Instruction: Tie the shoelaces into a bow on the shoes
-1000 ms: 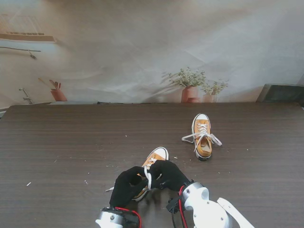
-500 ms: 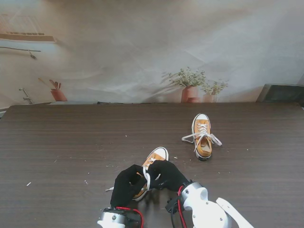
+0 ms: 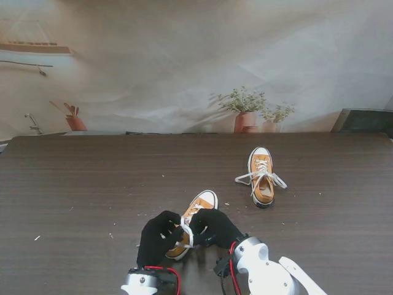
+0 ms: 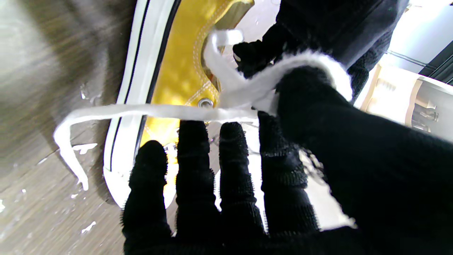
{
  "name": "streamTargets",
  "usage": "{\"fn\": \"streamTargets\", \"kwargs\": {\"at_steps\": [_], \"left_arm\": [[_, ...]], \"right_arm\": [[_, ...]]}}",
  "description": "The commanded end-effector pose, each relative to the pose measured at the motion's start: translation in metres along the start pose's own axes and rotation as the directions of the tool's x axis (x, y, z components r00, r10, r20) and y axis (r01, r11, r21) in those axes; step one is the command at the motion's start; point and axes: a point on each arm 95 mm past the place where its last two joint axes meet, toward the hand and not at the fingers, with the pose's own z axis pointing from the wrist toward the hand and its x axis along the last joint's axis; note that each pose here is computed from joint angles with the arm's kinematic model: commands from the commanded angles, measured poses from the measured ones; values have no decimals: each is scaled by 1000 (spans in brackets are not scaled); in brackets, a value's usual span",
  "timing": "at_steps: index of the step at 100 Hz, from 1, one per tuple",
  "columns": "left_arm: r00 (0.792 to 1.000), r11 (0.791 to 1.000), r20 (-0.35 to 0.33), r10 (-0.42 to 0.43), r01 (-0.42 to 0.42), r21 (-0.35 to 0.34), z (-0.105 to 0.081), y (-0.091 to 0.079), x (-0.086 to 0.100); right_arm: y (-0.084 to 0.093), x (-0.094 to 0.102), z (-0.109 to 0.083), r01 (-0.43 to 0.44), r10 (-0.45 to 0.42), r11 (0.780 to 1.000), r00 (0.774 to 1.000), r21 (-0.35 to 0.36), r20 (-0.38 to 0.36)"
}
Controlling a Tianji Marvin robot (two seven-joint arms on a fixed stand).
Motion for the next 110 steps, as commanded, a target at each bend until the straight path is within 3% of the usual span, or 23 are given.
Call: {"fn": "streamTargets", "kwargs": {"at_steps": [1, 44, 80, 110], "left_arm": [[1000, 1000, 0, -2, 2, -7, -1, -1, 1], [999, 999, 22, 43, -43, 21, 5, -15, -8], [996, 996, 54, 77, -79, 50, 15, -27, -19], [992, 994, 95, 81, -87, 59, 27, -34, -29]], "right_arm": [[-3, -1, -1, 1, -1, 1000, 1000, 19, 5], [-1, -6, 7, 6, -5, 998, 1000, -57, 18], [-1, -8, 10, 81, -79, 991, 997, -104, 19], [-1, -11, 12, 171, -168, 971, 985, -168, 31]]}}
